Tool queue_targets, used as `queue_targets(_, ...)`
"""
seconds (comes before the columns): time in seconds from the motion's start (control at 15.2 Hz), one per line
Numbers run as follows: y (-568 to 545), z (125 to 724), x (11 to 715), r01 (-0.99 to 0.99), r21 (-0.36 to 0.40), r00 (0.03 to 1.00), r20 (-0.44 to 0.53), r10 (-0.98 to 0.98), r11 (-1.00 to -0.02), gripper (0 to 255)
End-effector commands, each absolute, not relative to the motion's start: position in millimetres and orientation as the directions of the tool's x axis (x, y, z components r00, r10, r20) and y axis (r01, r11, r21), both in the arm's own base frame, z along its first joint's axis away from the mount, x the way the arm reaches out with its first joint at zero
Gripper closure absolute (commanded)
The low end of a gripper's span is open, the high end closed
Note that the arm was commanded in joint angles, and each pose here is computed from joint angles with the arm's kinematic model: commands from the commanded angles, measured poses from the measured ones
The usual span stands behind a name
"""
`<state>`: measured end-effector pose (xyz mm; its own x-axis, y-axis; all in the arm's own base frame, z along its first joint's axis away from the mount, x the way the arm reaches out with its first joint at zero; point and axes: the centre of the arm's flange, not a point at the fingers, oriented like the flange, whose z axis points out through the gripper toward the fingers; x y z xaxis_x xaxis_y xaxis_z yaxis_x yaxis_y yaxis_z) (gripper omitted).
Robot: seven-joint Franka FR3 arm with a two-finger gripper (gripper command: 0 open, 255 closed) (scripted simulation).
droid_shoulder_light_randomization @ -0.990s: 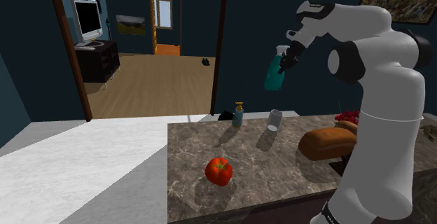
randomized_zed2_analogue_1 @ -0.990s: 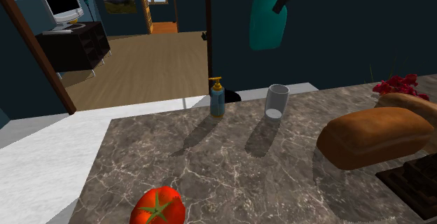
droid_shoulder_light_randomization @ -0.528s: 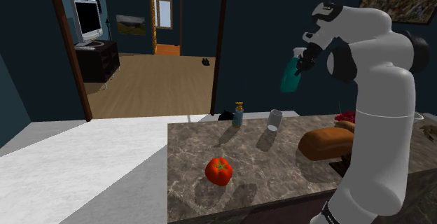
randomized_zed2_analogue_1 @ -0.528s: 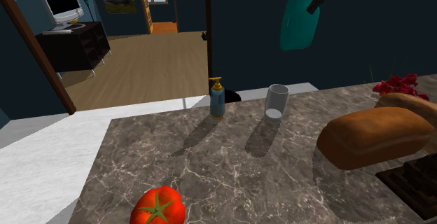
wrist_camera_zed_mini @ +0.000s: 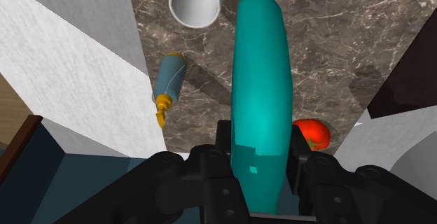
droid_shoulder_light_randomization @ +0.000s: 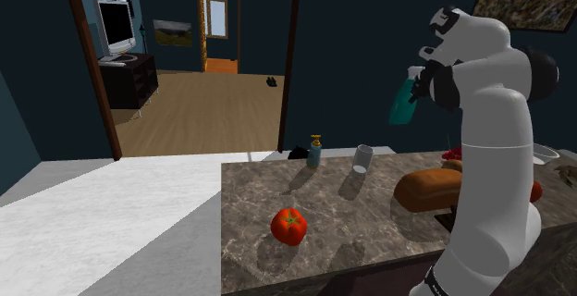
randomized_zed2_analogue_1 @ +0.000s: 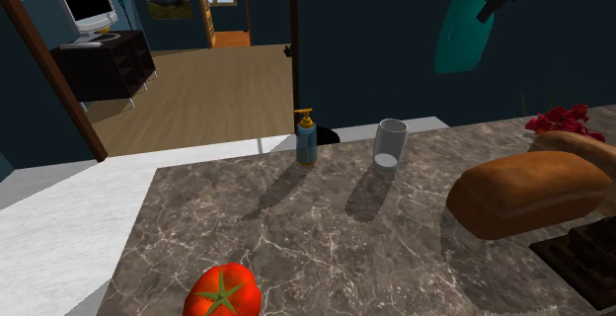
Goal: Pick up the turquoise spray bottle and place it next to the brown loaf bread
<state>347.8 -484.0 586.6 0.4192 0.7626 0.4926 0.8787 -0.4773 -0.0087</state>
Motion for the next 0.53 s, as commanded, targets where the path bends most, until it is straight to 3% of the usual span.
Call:
queue_targets(0.0,-487,577,347,0.879,-0.009,0.418,0.493,0.763,-0.477,255)
queue_targets(0.46,-487,540,347,0.879,-0.009,0.418,0.493,0.763,-0.477,255)
